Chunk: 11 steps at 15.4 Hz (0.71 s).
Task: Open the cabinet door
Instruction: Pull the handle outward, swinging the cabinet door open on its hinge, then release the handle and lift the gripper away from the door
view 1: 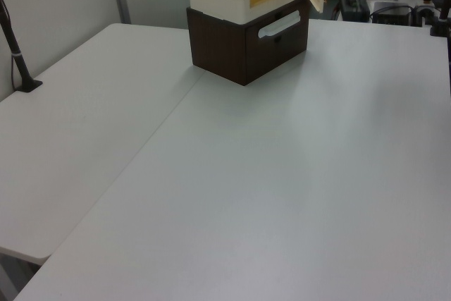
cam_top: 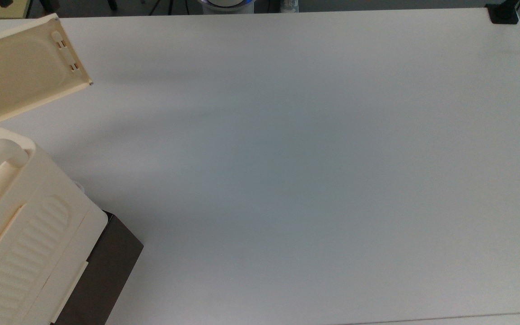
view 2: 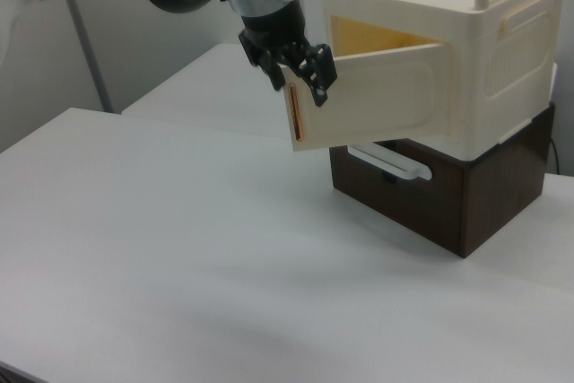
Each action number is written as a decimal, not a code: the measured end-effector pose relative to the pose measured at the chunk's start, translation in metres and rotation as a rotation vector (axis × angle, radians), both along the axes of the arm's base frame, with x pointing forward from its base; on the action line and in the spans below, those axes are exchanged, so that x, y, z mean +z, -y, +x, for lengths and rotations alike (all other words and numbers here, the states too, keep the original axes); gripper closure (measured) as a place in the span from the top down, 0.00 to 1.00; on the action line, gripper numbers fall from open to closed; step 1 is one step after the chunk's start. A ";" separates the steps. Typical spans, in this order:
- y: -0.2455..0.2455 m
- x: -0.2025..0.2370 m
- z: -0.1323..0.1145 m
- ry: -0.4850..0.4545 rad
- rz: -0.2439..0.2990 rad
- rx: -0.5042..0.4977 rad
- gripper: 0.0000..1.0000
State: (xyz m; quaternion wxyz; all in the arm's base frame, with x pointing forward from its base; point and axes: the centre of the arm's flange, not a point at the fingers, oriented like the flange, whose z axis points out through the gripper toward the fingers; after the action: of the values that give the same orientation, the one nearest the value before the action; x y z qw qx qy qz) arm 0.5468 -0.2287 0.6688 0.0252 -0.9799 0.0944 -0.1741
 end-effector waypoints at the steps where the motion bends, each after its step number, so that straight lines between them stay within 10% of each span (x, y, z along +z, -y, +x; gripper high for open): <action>1: -0.001 0.003 -0.001 0.017 0.028 -0.007 0.92; 11: 0.000 0.016 0.007 0.113 0.100 -0.214 1.00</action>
State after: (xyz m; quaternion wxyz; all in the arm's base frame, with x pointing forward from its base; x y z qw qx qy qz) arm 0.5541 -0.2282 0.6846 0.0603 -0.9504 0.2053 -0.2257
